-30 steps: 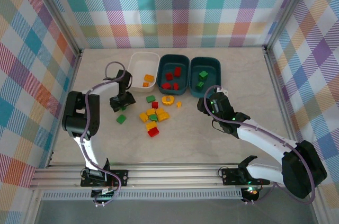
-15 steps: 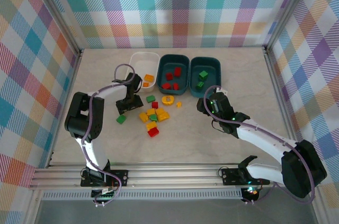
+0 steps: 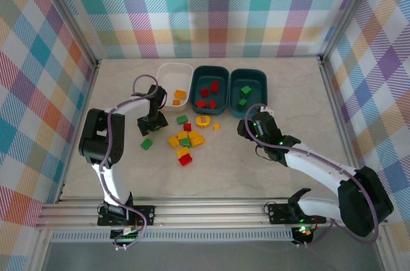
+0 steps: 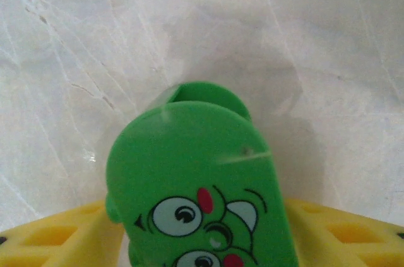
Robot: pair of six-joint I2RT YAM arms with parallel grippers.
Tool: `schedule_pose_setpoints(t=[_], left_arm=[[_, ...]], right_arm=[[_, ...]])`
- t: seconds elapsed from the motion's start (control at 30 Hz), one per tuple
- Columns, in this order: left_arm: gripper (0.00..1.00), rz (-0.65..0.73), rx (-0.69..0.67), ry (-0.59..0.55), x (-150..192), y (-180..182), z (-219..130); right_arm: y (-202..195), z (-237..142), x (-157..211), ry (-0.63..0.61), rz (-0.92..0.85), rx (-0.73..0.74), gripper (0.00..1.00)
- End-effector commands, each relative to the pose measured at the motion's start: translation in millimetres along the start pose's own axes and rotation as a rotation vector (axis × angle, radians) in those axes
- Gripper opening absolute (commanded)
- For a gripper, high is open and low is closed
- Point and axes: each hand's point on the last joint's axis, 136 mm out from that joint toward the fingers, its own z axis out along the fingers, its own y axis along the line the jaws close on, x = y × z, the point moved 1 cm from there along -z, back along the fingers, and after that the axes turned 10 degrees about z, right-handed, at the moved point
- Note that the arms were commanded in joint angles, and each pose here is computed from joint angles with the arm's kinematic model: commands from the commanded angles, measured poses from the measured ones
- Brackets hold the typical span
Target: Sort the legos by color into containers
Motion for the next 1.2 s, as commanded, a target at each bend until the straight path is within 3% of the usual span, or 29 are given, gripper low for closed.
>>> schedule_pose_setpoints(t=[0.0,0.17,0.57,0.73,0.9,1.17], left_arm=[[0.6,-0.019,0.001,-0.034,-18.6,-1.0,6.2],[0.45,-0.003,-0.026,-0.048,-28.9,5.6,5.8],[0.33,0.021,-0.006,-0.053,-21.5,9.4,-0.3],[0.32,0.083,0.014,-0.13,-3.1,-2.9,-43.9],[0.32,0.22,0.092,-0.261,5.7,-54.6,-109.0],[0.32,0.518,0.408,-0.355,8.7,-208.1,-157.7]], right_arm=[[9.7,1.0,-6.6,-0.016,-0.008,-0.034,0.68],[11.0,2.2,-5.7,-0.008,-0.008,-0.037,0.68],[11.4,3.4,-5.0,-0.004,-0.014,-0.036,0.68],[8.9,3.8,-5.5,-0.009,-0.013,-0.023,0.68],[-4.3,3.2,-7.9,-0.034,0.032,0.043,0.67],[-56.8,-14.9,-26.3,-0.126,0.243,0.179,0.69]])
